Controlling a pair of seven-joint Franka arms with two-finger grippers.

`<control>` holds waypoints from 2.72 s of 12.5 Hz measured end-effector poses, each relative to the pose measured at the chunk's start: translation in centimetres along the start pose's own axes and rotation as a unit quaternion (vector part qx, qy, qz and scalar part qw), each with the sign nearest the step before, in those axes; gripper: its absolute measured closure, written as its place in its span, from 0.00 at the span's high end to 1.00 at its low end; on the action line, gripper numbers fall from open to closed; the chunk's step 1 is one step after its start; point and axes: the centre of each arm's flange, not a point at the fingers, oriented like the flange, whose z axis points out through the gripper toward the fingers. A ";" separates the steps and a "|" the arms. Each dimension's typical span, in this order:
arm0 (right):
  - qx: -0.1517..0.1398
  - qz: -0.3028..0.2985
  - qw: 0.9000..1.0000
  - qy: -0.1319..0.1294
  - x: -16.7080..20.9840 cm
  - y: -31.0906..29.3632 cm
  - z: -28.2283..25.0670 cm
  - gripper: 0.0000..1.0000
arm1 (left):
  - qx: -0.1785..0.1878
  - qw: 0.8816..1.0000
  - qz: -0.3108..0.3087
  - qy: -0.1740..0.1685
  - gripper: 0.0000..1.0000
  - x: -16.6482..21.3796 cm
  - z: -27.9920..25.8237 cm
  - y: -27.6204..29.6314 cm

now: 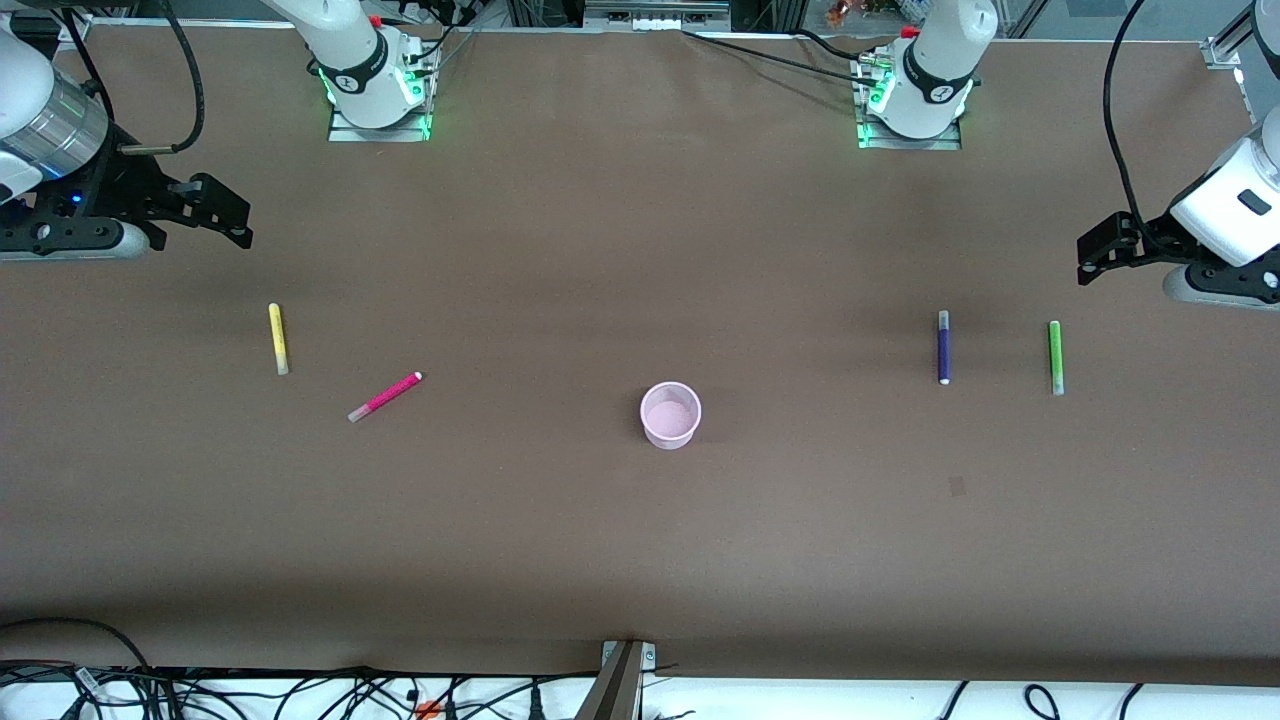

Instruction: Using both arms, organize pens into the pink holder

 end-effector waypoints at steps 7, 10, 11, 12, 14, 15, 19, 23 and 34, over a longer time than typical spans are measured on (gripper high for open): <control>0.000 0.000 1.000 0.001 0.0 0.0 0.0 1.00 | 0.001 1.000 0.000 0.006 1.00 0.1 -0.6 -0.1; 0.000 0.000 1.000 0.000 0.0 0.0 0.0 1.00 | 0.001 1.000 0.001 0.007 1.00 0.4 -0.7 0.0; 0.000 0.000 1.000 0.000 0.0 0.0 0.0 1.00 | 0.001 1.000 0.003 0.007 1.00 0.5 -0.7 0.2; 0.000 0.000 1.000 0.000 0.0 0.0 0.0 1.00 | 0.001 1.000 0.005 0.008 1.00 0.5 -0.7 0.5; 0.000 0.000 1.000 0.000 0.0 0.0 0.0 1.00 | 0.001 1.000 0.007 0.008 1.00 0.6 -0.8 0.7; 0.000 0.000 1.000 0.000 0.0 0.0 0.0 1.00 | 0.001 1.000 0.007 0.009 1.00 0.6 -0.8 0.8; 0.000 0.000 1.000 0.000 0.0 0.0 0.0 1.00 | 0.001 1.000 0.007 0.009 1.00 0.6 -0.8 0.8; 0.000 0.000 1.000 0.000 0.0 0.0 0.0 1.00 | 0.001 1.000 0.007 0.008 1.00 0.6 -0.8 0.8; 0.000 0.000 1.000 0.001 0.0 0.0 0.0 1.00 | -0.013 0.987 0.025 -0.159 1.00 1.2 9.4 1.5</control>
